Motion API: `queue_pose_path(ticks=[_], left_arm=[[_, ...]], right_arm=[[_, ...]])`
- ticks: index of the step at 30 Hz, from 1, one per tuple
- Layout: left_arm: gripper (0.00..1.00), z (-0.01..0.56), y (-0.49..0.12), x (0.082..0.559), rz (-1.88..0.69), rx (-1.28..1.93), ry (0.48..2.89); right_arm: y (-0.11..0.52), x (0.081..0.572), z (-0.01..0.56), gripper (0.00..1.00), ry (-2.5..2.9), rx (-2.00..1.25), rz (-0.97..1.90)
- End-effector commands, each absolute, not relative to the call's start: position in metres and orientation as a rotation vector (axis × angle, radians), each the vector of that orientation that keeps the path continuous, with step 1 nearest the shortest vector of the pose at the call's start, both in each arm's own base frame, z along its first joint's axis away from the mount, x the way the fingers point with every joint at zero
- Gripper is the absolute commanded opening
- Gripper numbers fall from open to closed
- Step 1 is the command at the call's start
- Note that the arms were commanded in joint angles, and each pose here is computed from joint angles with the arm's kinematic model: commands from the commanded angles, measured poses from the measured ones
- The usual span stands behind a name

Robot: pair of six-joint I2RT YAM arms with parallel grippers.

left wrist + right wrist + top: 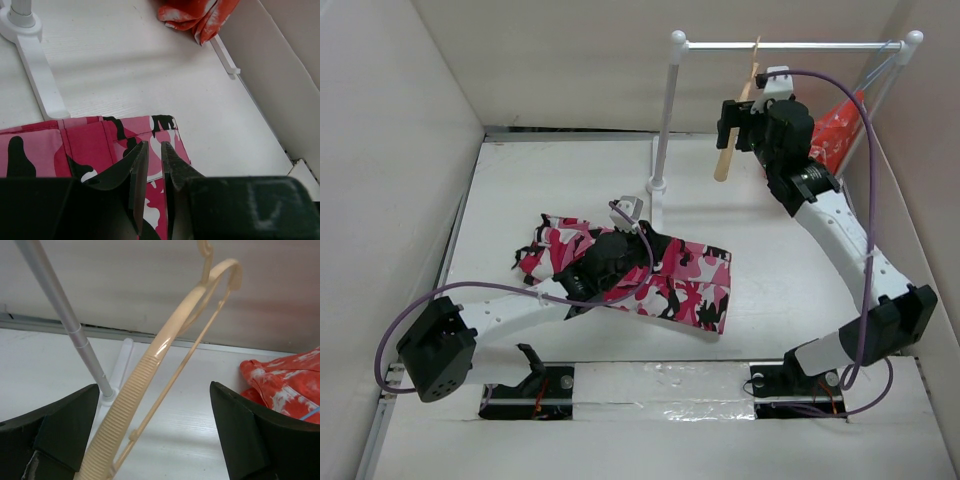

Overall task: Place the trousers on the hanger
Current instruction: Pick up the hanger from the clothesline.

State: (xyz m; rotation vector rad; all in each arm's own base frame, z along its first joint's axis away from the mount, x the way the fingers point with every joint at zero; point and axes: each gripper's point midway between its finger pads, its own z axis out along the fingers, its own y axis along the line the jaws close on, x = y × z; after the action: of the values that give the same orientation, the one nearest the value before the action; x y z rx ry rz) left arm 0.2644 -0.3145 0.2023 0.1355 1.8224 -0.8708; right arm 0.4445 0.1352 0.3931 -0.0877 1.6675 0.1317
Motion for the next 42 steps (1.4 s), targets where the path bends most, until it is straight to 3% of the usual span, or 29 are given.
queue_pose_path(ticks=[1, 6, 11, 15, 19, 25, 30, 32, 38, 39, 42], left_arm=[[0.14, 0.212, -0.317, 0.263, -0.917, 0.143, 1.785], [0.15, 0.212, -0.317, 0.263, -0.92, 0.139, 1.782], [0.15, 0.21, -0.319, 0.263, -0.923, 0.146, 1.789], [0.15, 0.21, -0.317, 0.263, -0.915, 0.14, 1.786], [0.15, 0.211, -0.316, 0.263, -0.916, 0.14, 1.785], [0.15, 0.213, -0.316, 0.262, -0.918, 0.139, 1.779], [0.15, 0.213, -0.318, 0.261, -0.928, 0.144, 1.78], [0.15, 0.212, -0.319, 0.261, -0.935, 0.148, 1.783], [0.15, 0.209, -0.321, 0.261, -0.941, 0.152, 1.79], [0.15, 0.209, -0.321, 0.261, -0.938, 0.153, 1.79], [0.15, 0.211, -0.319, 0.261, -0.932, 0.146, 1.785]], right_arm=[[0.125, 0.445, 0.415, 0.92, 1.624, -0.046, 0.098], [0.118, 0.439, 0.406, 0.63, 1.609, -0.012, 0.112], [0.102, 0.446, 0.397, 0.56, 1.629, -0.017, 0.151], [0.1, 0.451, 0.39, 0.71, 1.643, -0.028, 0.175], [0.106, 0.453, 0.394, 0.77, 1.643, -0.058, 0.216], [0.095, 0.434, 0.407, 0.7, 1.586, -0.005, 0.19], [0.072, 0.383, 0.444, 0.62, 1.462, 0.082, 0.164], [0.075, 0.373, 0.454, 0.63, 1.434, 0.067, 0.186], [0.118, 0.387, 0.462, 0.9, 1.486, -0.043, 0.218], [0.124, 0.39, 0.46, 1.0, 1.49, -0.047, 0.211], [0.12, 0.41, 0.456, 1.0, 1.505, 0.003, 0.155]])
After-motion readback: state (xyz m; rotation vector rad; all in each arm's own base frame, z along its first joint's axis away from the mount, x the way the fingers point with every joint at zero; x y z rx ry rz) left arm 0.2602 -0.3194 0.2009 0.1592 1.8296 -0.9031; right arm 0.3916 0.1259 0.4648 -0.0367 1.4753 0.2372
